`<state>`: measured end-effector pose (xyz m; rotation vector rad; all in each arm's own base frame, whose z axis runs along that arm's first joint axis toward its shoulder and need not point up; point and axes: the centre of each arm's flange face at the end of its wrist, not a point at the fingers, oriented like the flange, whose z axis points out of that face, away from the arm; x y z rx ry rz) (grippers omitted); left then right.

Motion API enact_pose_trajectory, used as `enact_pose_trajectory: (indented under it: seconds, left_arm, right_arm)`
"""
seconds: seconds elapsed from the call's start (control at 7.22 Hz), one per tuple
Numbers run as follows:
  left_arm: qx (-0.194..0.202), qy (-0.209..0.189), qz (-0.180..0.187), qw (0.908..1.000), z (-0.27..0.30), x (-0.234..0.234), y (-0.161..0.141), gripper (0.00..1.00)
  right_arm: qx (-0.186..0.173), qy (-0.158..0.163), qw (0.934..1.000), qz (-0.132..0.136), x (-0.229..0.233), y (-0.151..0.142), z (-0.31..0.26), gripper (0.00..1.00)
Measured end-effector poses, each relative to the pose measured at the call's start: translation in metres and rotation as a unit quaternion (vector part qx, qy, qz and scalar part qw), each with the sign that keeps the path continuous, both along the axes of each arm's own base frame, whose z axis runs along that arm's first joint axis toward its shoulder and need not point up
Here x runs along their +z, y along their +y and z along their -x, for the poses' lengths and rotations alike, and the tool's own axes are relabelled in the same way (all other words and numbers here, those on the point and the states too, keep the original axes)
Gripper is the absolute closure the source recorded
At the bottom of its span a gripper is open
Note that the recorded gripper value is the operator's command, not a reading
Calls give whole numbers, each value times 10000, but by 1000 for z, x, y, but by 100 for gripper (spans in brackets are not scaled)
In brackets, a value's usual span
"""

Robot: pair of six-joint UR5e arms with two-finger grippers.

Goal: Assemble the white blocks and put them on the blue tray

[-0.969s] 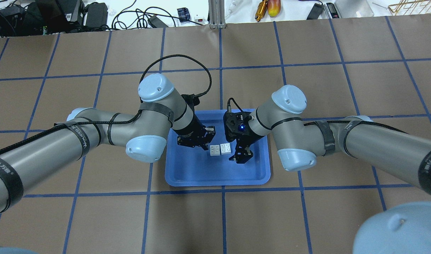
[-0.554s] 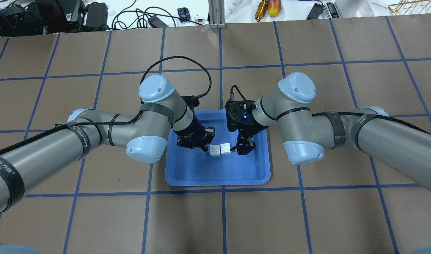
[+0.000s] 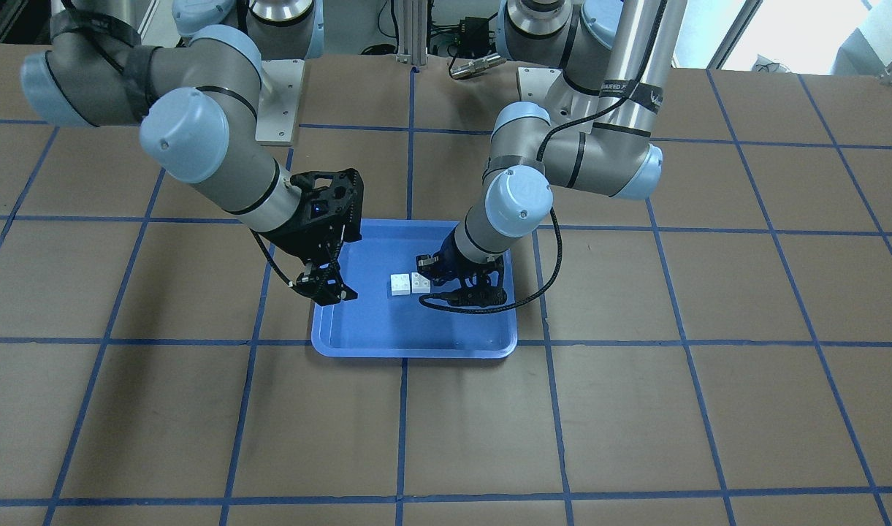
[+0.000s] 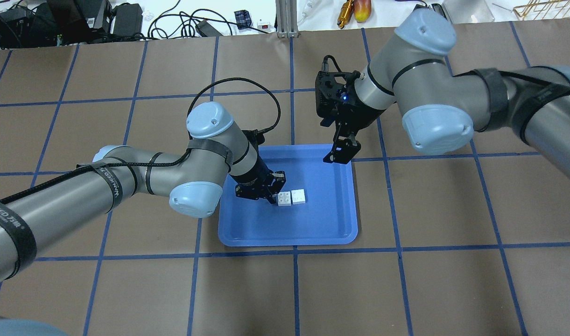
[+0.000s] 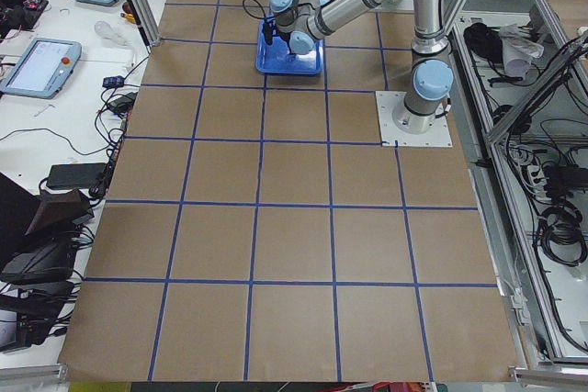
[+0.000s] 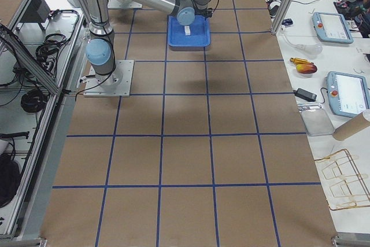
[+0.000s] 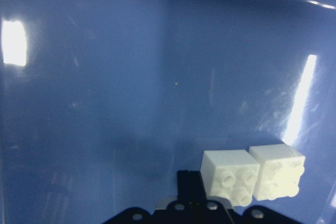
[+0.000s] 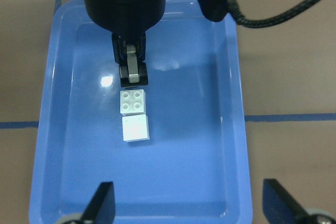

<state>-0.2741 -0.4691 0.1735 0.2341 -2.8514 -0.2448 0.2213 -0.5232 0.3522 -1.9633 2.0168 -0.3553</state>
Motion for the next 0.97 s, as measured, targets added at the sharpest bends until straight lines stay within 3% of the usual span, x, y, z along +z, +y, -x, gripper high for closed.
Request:
enact_pose_trajectory:
  seconds: [0.42,0.69,0.97]
  left_arm:
    - [27,4,7,10000,10,0,3,100]
    - [36,10,27,10000,12,1,4,100]
    - [14,50,240,9997,10,15,-6,100]
  right_arm:
    - [-365,320,9988,-88,118,7,25,0]
    - [-768,353,9963,-156,148,18,43,0]
    - [-1192,771,9891,-395,161,37,62,0]
